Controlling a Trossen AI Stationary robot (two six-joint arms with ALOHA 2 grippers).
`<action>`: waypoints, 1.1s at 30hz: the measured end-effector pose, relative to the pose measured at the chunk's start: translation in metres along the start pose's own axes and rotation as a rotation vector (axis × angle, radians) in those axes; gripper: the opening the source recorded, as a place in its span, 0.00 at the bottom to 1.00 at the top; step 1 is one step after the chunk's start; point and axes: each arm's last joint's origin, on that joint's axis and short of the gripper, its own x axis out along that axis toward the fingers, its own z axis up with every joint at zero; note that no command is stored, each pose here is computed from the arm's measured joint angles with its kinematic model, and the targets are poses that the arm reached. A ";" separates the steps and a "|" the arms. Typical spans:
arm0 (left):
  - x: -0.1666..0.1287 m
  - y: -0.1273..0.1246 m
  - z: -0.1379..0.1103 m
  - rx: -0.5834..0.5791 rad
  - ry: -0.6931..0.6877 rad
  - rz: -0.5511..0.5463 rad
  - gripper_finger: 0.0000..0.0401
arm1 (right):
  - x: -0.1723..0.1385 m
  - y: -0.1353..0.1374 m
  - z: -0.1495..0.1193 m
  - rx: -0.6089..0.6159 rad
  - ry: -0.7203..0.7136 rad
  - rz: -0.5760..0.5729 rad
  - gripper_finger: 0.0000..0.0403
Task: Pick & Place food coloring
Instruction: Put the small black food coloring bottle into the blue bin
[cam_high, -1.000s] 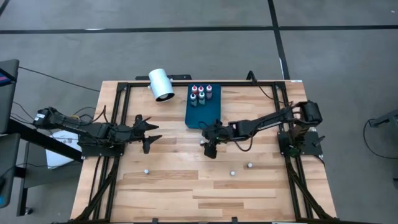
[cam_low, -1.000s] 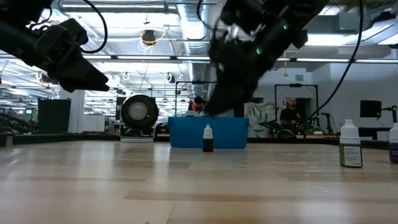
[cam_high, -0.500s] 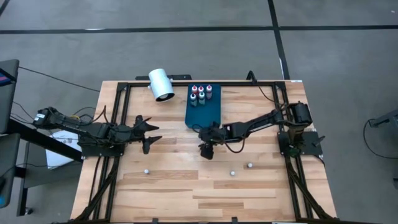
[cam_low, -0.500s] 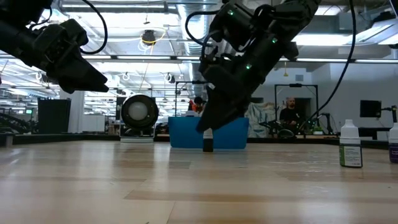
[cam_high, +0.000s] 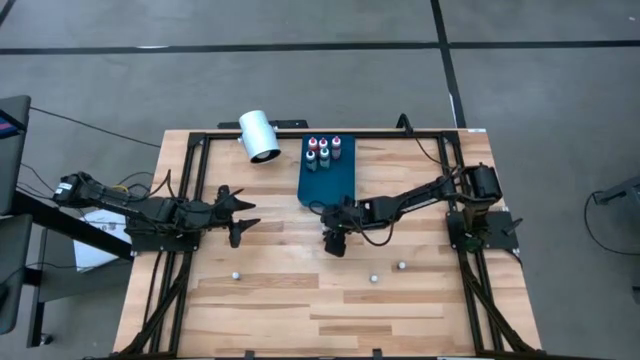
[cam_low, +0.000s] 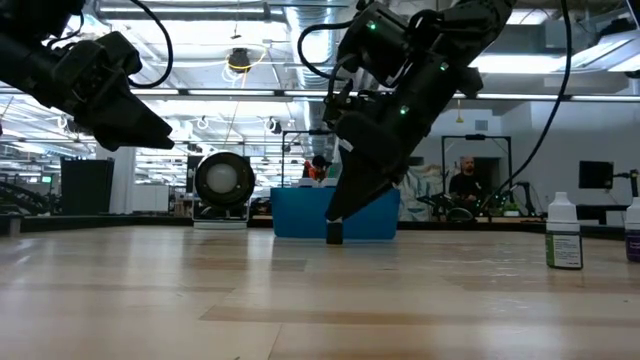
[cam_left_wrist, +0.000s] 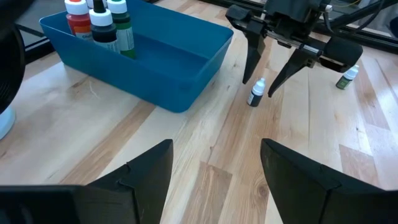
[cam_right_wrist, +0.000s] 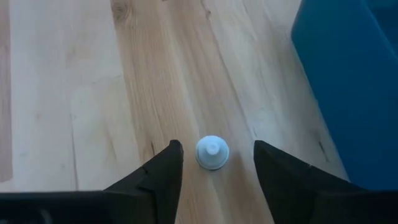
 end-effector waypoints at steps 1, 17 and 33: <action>0.000 0.000 0.000 0.000 0.000 0.000 0.58 | 0.000 0.000 0.000 0.000 0.000 0.000 0.43; 0.000 0.000 0.000 -0.008 0.000 0.000 0.58 | 0.000 0.000 0.000 0.000 0.001 0.004 0.28; 0.000 0.000 0.000 -0.010 0.000 0.001 0.58 | 0.000 0.001 0.004 0.007 -0.042 0.017 0.14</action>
